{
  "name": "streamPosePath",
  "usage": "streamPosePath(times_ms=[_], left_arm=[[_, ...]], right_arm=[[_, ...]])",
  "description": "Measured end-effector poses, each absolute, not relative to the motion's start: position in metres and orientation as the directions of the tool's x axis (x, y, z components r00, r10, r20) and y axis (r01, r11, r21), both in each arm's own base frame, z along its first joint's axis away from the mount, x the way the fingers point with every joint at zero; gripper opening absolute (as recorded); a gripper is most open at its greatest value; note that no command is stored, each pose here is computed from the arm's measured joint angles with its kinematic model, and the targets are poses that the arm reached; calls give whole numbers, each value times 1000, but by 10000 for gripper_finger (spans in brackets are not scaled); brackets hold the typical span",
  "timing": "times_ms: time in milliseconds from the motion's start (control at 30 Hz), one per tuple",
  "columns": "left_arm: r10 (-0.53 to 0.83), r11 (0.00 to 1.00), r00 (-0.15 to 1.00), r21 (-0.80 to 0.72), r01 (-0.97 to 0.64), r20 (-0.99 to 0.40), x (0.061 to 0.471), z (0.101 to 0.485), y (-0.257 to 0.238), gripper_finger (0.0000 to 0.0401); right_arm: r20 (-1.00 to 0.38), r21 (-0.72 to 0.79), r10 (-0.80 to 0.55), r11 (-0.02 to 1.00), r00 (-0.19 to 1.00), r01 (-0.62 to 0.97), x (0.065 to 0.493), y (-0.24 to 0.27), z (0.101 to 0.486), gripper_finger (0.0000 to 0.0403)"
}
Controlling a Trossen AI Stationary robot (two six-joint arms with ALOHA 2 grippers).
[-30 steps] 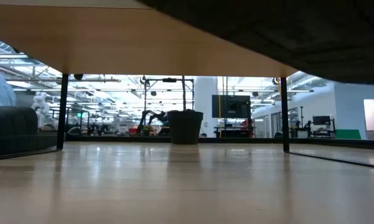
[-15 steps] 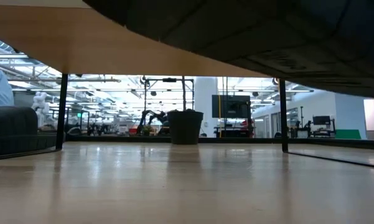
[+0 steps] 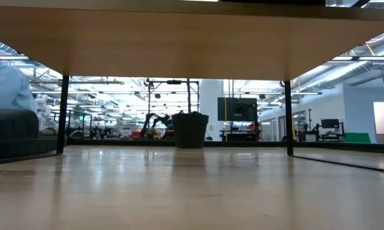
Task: Pick and place slides into the shelf
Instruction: Put the black slipper under the shelf
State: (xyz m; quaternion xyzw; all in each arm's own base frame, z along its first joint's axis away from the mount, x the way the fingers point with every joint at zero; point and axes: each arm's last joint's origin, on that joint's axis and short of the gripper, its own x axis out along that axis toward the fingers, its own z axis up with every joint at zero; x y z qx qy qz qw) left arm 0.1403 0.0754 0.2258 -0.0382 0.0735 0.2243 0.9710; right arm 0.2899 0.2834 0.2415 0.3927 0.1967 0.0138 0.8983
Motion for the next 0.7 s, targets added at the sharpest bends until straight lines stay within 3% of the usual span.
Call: streamPosePath(times_ms=[400, 700], left_arm=[[430, 897, 889, -32, -440, -158, 140, 226, 75, 35], [430, 897, 889, -34, -440, -158, 140, 226, 75, 35]], right_arm=[[-367, 744, 187, 648, 911, 166, 287, 307, 206, 0], [-404, 690, 107, 687, 909, 226, 289, 303, 194, 0]])
